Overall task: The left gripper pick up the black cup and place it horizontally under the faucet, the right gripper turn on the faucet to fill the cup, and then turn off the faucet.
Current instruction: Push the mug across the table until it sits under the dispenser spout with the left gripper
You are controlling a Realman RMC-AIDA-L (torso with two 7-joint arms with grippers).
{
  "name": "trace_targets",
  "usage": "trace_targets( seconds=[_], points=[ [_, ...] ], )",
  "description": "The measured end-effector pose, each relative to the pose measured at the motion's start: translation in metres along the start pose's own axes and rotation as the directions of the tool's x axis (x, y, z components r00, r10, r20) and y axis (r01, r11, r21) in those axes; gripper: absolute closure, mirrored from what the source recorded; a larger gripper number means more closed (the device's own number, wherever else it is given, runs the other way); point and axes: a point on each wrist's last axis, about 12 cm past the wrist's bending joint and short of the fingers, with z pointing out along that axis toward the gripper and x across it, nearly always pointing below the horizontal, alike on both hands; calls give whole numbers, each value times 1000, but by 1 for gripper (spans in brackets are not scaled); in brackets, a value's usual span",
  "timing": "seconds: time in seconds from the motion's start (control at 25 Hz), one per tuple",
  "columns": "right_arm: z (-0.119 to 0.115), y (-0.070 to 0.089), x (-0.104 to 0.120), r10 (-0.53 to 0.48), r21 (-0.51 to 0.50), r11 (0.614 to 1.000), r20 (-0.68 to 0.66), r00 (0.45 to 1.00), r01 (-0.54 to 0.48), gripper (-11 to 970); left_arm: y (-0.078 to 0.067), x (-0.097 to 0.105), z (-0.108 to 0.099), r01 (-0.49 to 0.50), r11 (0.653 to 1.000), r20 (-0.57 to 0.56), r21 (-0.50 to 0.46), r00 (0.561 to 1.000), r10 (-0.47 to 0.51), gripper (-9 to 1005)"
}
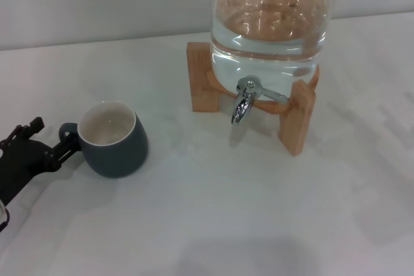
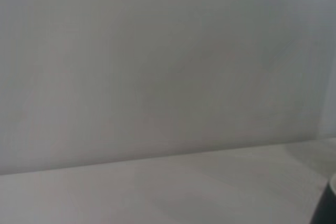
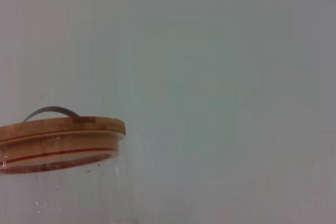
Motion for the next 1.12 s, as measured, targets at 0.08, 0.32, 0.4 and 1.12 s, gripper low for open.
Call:
trace_targets(
  seconds=[0.08, 0.32, 0.4, 1.12],
  points=[
    [1, 0, 0, 0, 1, 1000, -1, 1000, 0, 236, -1, 0, 0, -4, 1000, -3, 6, 1000, 4, 121],
    [6, -1, 1, -1, 0, 1000, -4, 1000, 1, 236, -3, -2, 4, -11, 1000, -4, 20, 1000, 11, 232],
    [7, -1, 1, -1, -2, 1000, -3, 1000, 1, 236, -4, -2, 5, -8, 1000, -2, 23, 1000, 8, 288],
    [11, -1, 1, 4, -4, 1000, -3, 1000, -4, 235, -9, -7, 12, -1, 999, 16, 46, 1000, 0, 860]
  ],
)
